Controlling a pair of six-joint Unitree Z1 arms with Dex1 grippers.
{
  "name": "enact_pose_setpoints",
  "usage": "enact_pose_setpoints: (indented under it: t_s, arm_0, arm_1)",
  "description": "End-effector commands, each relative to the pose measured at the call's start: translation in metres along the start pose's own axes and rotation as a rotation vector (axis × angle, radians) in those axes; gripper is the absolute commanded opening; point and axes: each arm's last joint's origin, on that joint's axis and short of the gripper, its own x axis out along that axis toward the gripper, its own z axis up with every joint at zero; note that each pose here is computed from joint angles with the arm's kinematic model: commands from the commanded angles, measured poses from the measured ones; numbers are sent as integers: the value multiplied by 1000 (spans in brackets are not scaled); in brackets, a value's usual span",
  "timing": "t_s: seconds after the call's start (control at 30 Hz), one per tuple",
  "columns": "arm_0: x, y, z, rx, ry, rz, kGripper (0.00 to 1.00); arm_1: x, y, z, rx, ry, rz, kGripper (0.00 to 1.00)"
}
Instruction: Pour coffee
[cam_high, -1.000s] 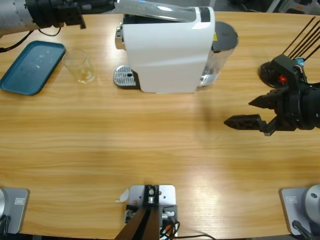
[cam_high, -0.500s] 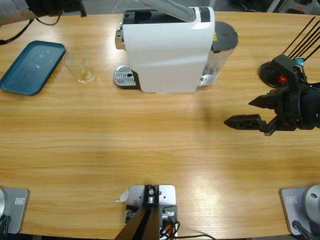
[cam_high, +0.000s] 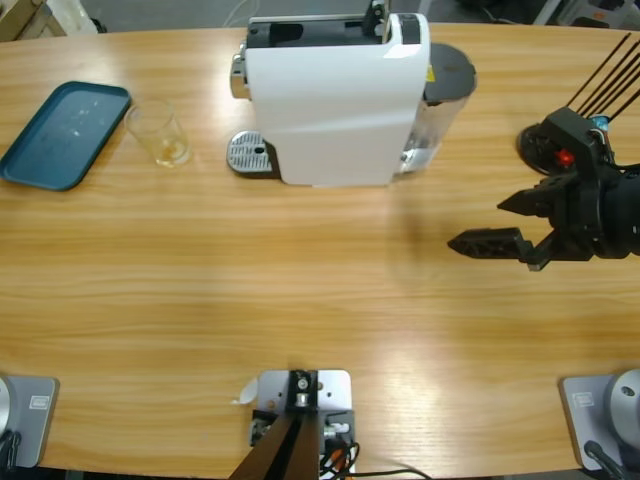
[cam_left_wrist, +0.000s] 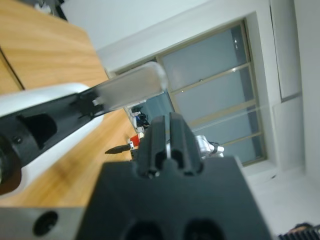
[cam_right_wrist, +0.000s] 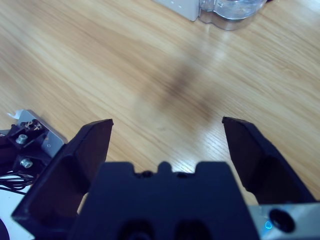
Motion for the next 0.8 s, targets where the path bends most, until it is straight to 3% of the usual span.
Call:
enact_pose_setpoints:
  t_s: [0.03, 0.13, 0.17, 0.23, 0.27, 0.37, 0.47, 0.53, 0.63, 0.8]
  arm_0:
    - [-40, -60, -31, 220, -159, 196, 16]
    - [-56, -88, -51, 318, -186, 391, 28]
    - [-59, -95, -56, 342, -170, 462, 117]
    - [-64, -103, -65, 390, -115, 618, 208]
    - [-65, -105, -69, 415, -88, 683, 308]
    - [-63, -107, -79, 517, 36, 882, 422]
    - [-63, -99, -92, 617, 151, 1061, 651]
    - [-72, -96, -104, 645, 170, 1088, 753]
    - [-89, -96, -119, 666, 159, 1074, 827]
    - [-88, -89, -126, 698, 232, 1074, 872]
  arm_1:
    - [0, -1, -3, 5, 9, 12, 964]
    - [0, -1, -3, 5, 9, 13, 964]
    - [0, -1, -3, 5, 10, 13, 964]
    - [0, -1, -3, 3, 9, 16, 964]
    - [0, -1, -3, 4, 9, 16, 964]
    - [-2, -1, -3, 3, 2, 7, 964]
    - [-4, -3, -5, 13, -10, -33, 960]
    - [-7, -5, -6, 27, -24, -72, 959]
    - [-17, -7, -7, 58, -71, -133, 959]
    - [-33, -8, -2, 47, -97, -208, 936]
